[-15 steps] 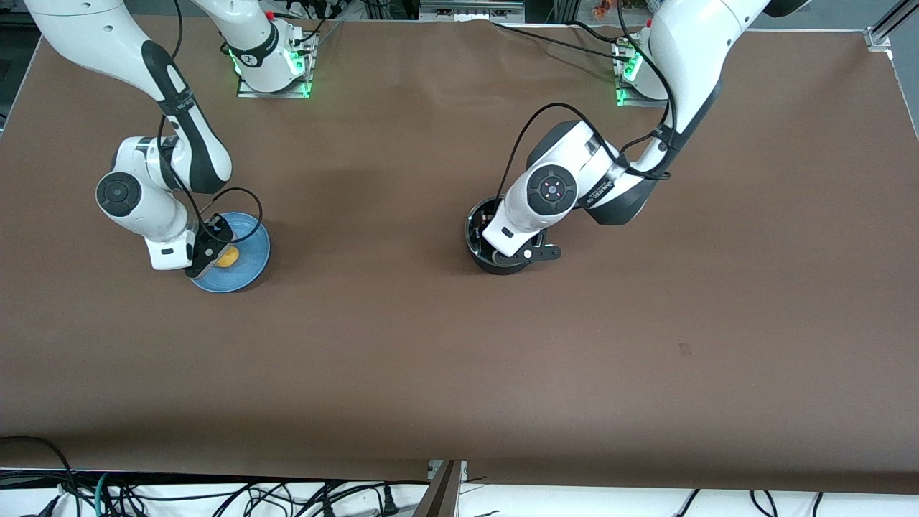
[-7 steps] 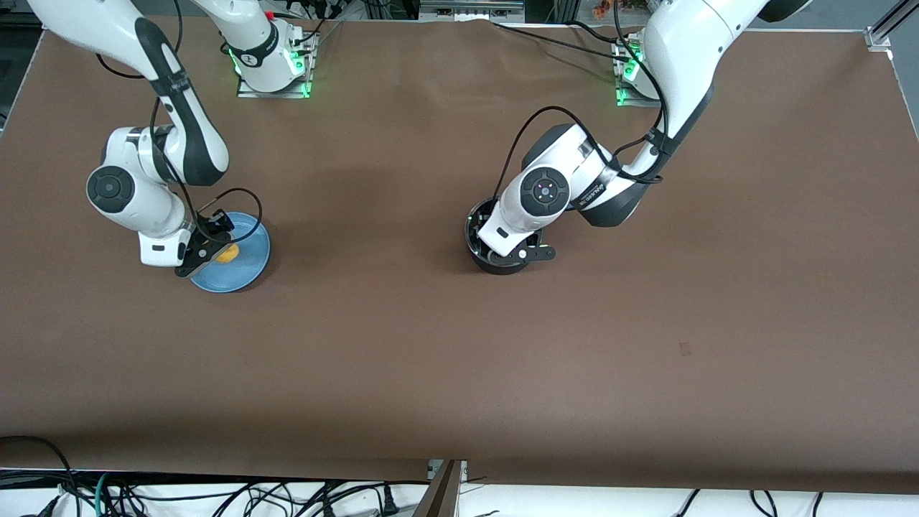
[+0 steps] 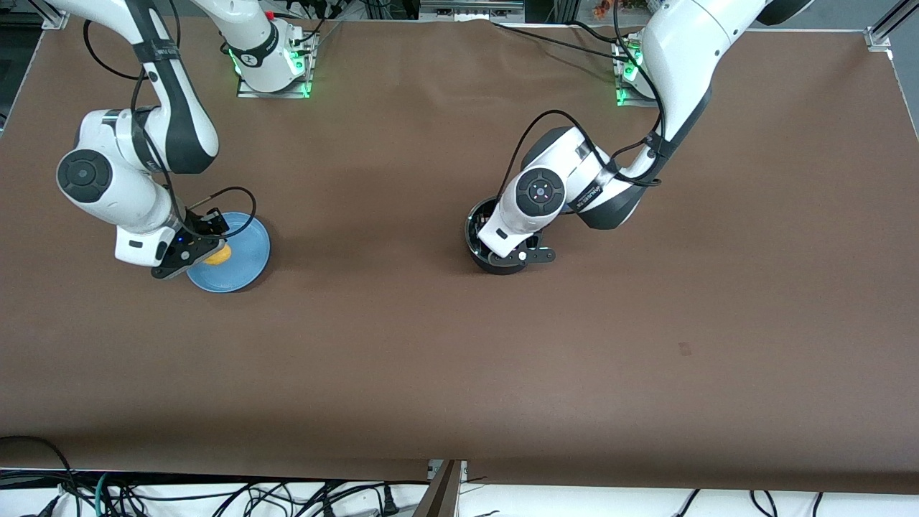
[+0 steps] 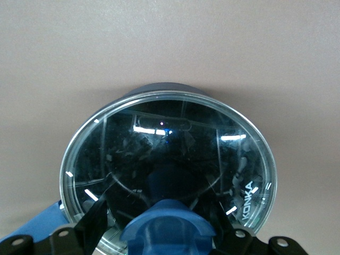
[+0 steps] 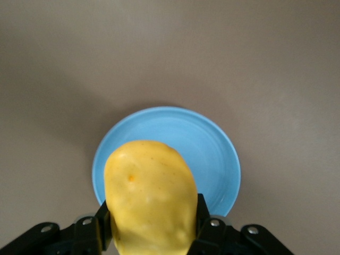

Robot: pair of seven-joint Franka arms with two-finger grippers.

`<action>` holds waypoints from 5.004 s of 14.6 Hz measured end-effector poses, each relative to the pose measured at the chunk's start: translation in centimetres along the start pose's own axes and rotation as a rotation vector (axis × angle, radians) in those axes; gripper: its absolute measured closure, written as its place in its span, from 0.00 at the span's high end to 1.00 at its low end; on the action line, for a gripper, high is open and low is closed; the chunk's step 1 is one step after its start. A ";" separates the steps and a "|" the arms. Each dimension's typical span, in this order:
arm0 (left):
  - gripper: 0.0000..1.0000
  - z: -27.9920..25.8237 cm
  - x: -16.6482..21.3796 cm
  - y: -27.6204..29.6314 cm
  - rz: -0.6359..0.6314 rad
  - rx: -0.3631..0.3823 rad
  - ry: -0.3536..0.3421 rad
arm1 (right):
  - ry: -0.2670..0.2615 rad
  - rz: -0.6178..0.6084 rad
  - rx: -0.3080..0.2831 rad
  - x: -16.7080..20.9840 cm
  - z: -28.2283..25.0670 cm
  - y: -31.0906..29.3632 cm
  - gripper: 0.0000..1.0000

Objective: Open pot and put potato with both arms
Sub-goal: 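Lift the potato with the right gripper while the left gripper lifts the lid, then carry the potato over the pot while the left gripper sets the lid aside, then lower the potato into the pot and open the right gripper, then withdraw the right gripper while the left gripper releases the lid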

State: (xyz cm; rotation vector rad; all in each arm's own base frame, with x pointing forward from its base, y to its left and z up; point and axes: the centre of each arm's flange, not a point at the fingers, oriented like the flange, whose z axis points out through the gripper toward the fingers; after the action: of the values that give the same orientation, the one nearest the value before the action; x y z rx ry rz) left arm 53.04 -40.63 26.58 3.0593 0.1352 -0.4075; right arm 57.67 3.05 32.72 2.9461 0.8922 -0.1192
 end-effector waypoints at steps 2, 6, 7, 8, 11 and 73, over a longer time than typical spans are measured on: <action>0.86 0.0 0.0 0.0 0.000 0.000 0.000 | 0.009 0.036 -0.001 1.5 -1.9 -1.1 0.60; 0.78 -0.1 0.0 0.2 0.002 -0.006 0.005 | 0.030 0.113 0.001 4.2 -4.5 -4.3 0.60; 0.69 -0.4 -0.1 0.3 0.003 -0.008 0.009 | 0.029 0.130 0.004 4.8 -4.9 -5.2 0.60; 0.63 -0.6 -0.2 0.4 0.003 -0.010 0.011 | 0.032 0.146 0.006 5.3 -5.3 -6.0 0.60; 0.62 -0.5 -0.3 0.5 0.004 -0.011 0.012 | 0.045 0.188 0.008 6.7 -6.0 -8.2 0.60; 1.00 -7.1 16.8 -38.2 0.396 0.076 0.125 | -0.067 0.489 0.078 15.2 -21.5 -16.1 1.00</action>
State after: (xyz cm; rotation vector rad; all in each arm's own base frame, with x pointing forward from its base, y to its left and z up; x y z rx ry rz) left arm 67.44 -0.86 27.48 3.0740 -0.4841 -0.1993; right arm 62.57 26.54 52.11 3.1066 0.1451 -0.2278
